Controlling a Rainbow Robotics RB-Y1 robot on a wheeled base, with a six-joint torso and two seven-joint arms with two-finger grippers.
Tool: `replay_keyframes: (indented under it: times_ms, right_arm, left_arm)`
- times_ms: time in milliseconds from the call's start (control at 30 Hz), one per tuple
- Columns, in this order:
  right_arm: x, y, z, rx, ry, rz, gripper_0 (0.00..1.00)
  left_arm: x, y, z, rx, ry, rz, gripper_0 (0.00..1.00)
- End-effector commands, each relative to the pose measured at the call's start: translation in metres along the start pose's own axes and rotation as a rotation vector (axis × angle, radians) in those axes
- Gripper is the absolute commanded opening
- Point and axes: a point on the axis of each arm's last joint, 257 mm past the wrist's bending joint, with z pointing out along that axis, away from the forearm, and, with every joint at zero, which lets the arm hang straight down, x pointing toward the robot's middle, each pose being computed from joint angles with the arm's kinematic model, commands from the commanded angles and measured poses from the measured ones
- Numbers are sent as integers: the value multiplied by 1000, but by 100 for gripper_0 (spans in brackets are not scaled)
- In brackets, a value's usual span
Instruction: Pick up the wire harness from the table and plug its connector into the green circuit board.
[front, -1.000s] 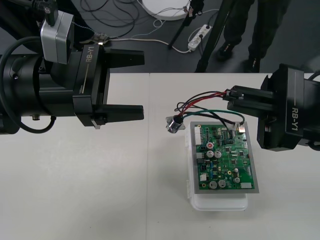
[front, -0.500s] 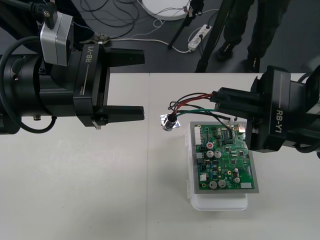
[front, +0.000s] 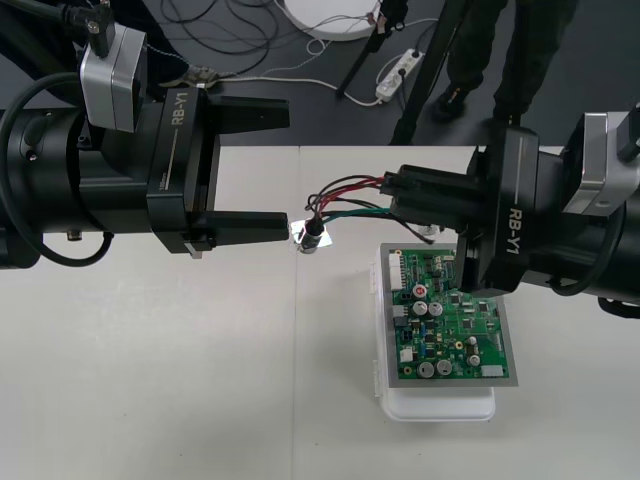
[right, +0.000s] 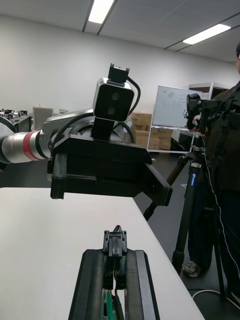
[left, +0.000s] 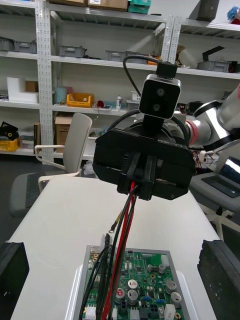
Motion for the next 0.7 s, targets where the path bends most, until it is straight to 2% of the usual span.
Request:
replay_keyframes:
  times_ms: [33, 700]
  right_arm:
    - [-22, 8, 21, -36, -47, 1, 0]
    - [-12, 7, 41, -28, -20, 16, 0]
  left_arm:
    - [-14, -16, 14, 61, -18, 102, 100]
    - [-16, -20, 19, 74, -35, 96, 100]
